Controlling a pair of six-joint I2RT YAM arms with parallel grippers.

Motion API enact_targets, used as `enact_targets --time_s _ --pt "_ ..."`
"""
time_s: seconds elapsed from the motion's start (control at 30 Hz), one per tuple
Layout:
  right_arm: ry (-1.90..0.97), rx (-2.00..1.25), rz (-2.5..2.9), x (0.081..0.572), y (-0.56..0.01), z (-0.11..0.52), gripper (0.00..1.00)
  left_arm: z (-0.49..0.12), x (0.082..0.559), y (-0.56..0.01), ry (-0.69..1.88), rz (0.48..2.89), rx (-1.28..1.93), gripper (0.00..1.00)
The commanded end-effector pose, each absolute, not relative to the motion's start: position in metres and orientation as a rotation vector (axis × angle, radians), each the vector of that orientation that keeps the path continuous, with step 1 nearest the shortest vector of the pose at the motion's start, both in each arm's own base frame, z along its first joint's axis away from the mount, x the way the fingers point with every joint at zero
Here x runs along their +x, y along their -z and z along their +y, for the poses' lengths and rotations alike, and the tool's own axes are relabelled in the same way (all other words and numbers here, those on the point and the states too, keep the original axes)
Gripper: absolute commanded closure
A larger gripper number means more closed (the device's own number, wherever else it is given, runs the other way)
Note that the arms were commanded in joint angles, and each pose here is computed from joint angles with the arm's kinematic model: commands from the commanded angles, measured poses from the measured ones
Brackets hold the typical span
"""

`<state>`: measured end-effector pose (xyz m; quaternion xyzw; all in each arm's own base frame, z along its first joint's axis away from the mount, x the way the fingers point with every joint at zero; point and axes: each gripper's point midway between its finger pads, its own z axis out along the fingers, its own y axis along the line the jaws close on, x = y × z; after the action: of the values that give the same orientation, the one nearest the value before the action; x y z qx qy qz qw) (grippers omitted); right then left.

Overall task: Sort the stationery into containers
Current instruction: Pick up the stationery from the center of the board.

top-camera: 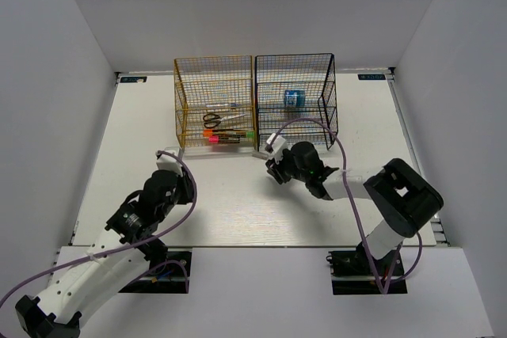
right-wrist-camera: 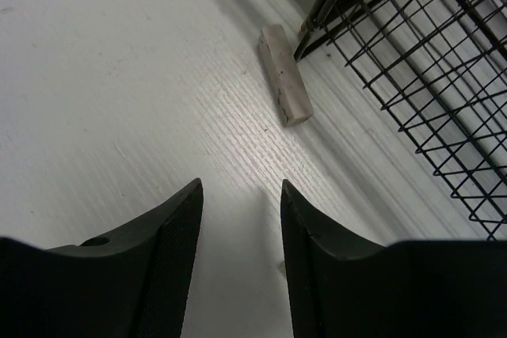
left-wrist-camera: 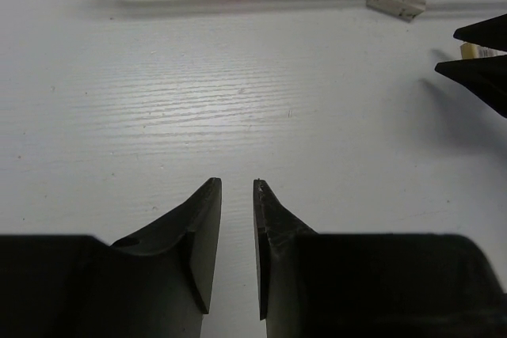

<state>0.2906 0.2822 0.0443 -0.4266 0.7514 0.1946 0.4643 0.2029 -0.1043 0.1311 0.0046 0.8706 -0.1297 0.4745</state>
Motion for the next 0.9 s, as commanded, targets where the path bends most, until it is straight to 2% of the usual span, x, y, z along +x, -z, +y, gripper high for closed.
enact_targets --time_s 0.0,0.87 --pt "-0.409 -1.006 1.722 0.310 -0.056 0.286 0.52 -0.098 0.201 -0.133 0.280 2.132 0.017 0.66" --pt "-0.440 -1.027 1.790 0.336 -0.031 0.312 0.51 -0.095 0.197 -0.130 0.267 2.147 0.030 0.66"
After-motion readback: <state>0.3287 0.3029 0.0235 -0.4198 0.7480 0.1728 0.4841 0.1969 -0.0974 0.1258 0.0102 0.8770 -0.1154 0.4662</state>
